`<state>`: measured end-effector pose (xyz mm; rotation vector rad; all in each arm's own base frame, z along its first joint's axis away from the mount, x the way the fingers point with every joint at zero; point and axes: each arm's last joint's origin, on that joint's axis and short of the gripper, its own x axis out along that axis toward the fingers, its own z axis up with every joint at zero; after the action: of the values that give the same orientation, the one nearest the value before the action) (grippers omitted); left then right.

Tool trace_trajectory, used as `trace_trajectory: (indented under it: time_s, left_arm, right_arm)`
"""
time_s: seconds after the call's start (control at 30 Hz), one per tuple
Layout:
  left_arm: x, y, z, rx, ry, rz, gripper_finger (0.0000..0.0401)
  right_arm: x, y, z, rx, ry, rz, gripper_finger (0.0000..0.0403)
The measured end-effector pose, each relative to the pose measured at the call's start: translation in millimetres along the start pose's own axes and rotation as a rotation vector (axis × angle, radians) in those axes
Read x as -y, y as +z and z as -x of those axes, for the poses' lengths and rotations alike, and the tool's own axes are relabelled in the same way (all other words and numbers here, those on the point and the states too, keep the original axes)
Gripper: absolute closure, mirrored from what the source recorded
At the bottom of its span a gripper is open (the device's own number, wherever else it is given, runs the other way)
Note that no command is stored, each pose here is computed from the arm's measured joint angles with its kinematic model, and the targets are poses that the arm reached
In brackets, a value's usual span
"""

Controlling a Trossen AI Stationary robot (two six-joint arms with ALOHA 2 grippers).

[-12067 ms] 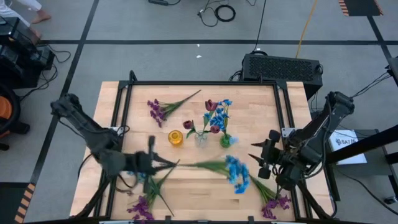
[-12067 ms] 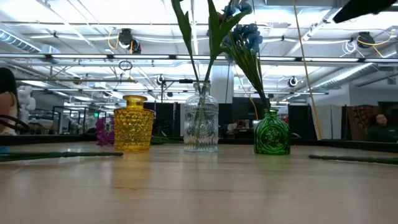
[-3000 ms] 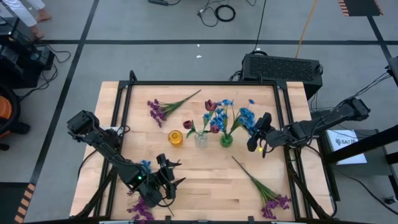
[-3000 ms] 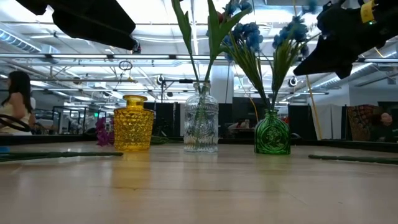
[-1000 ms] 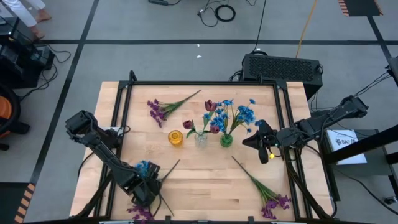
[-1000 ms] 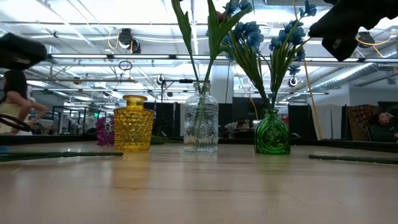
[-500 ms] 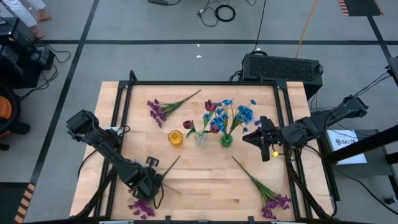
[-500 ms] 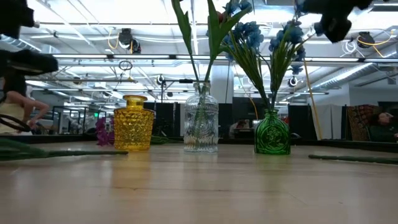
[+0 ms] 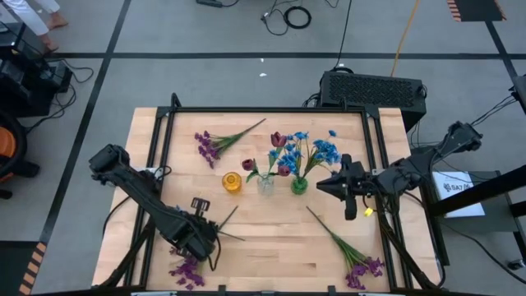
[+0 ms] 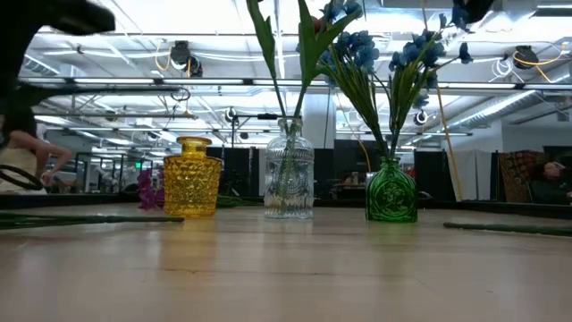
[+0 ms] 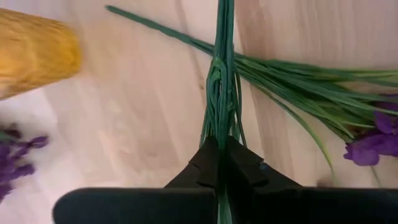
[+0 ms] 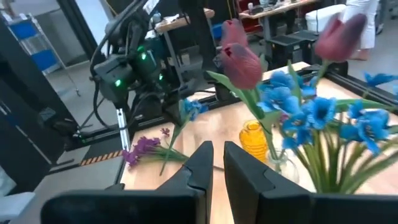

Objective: Sort flowers into vase by color
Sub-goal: Put the blue flowers into the green vase

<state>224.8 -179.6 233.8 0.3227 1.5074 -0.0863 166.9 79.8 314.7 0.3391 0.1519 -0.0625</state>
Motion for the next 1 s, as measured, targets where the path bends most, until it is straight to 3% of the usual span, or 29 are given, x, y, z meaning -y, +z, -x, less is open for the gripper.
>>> trace_trajectory:
  time_s: [0.3, 0.53, 0.7, 0.87, 1.0]
  left_arm:
    - [-22.6, 10.9, 30.5, 0.012, 0.051, 0.034, 0.0388]
    - [-47.0, 24.3, 48.9, 0.056, 0.015, 0.113, 0.0388]
    - [-63.9, 30.1, 52.2, 0.065, -0.003, 0.175, 0.0388]
    - [-72.6, 32.0, 50.6, 0.052, -0.037, 0.208, 0.0388]
    - [-76.4, 32.6, 50.0, 0.046, -0.050, 0.215, 0.0388]
  right_arm:
    - [-24.4, 13.6, -15.3, 0.014, -0.045, 0.086, 0.0370]
    - [-61.6, 23.0, -54.3, -0.016, -0.067, 0.204, 0.0334]
    - [-95.7, 28.1, -92.5, -0.109, -0.025, 0.297, 0.0280]
    - [-123.8, 21.5, -133.7, -0.242, -0.061, 0.445, 0.0237]
    - [-133.7, 11.3, -163.6, -0.367, -0.140, 0.583, 0.0228]
